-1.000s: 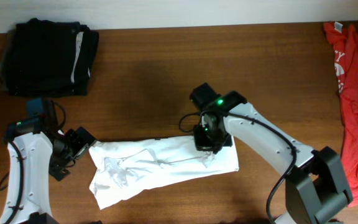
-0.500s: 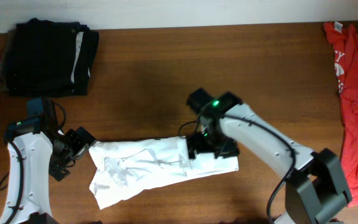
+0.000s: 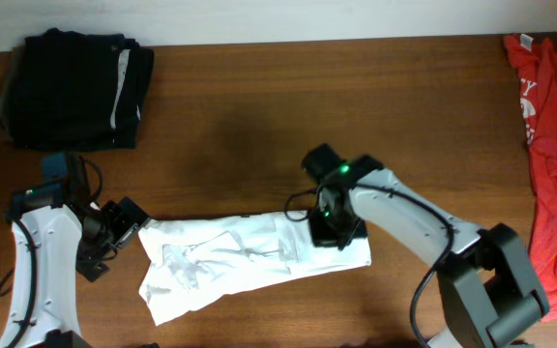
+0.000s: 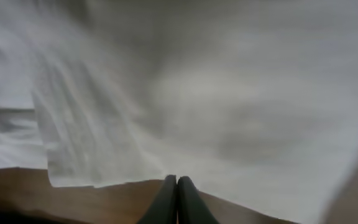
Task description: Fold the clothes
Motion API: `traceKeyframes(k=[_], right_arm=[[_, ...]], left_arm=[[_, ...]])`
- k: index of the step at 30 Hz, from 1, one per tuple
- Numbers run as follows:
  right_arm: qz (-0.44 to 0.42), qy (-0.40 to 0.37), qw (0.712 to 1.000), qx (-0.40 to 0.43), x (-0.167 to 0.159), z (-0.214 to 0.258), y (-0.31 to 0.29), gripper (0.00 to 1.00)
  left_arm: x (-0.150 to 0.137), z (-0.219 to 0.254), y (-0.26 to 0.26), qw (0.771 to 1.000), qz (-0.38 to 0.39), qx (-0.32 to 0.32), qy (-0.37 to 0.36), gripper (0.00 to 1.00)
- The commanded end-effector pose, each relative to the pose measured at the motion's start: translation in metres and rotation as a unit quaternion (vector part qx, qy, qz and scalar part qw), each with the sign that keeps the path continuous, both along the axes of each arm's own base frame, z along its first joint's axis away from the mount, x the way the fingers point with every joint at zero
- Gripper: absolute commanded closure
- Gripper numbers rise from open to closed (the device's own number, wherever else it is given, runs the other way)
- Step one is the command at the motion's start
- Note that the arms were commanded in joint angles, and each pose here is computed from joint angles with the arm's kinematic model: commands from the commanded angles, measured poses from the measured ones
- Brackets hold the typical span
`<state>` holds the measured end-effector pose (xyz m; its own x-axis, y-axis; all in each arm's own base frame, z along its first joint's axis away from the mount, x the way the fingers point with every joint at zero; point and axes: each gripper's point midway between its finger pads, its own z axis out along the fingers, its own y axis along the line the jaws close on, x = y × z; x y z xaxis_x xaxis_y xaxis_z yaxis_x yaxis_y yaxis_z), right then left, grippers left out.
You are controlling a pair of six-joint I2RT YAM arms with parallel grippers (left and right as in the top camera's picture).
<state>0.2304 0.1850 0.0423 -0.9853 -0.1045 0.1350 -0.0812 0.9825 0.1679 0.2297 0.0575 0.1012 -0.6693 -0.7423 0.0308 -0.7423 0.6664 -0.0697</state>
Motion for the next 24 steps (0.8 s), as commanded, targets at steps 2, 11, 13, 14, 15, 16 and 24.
traceKeyframes(k=[2, 11, 13, 14, 15, 16, 24], right_arm=[[-0.012, 0.014, 1.000, 0.007, -0.018, -0.012, 0.017, 0.93], [-0.009, -0.006, 0.999, 0.035, -0.031, -0.023, 0.059, 0.90], [-0.006, -0.006, 0.999, 0.051, -0.033, -0.026, 0.072, 0.91], [-0.005, -0.008, 0.999, 0.054, -0.034, -0.027, 0.076, 0.91], [0.001, -0.009, 0.998, 0.060, -0.035, -0.028, 0.081, 0.93], [0.008, -0.009, 0.997, 0.071, -0.037, -0.027, 0.089, 0.96], [-0.008, -0.087, 0.996, -0.021, 0.008, 0.043, 0.035, 0.94]], left_arm=[[-0.001, 0.000, -0.001, 1.000, -0.008, -0.004, 0.001, 0.01], [-0.004, 0.000, -0.002, 1.000, -0.008, -0.006, 0.008, 0.01], [-0.005, 0.000, -0.003, 1.000, -0.008, -0.007, 0.009, 0.01], [-0.005, 0.000, -0.003, 1.000, -0.008, -0.007, 0.010, 0.01], [-0.005, 0.000, -0.003, 1.000, -0.008, -0.007, 0.010, 0.01], [-0.005, 0.000, -0.003, 1.000, -0.008, -0.007, 0.009, 0.01], [-0.005, 0.000, -0.002, 1.000, -0.008, -0.007, 0.009, 0.01]])
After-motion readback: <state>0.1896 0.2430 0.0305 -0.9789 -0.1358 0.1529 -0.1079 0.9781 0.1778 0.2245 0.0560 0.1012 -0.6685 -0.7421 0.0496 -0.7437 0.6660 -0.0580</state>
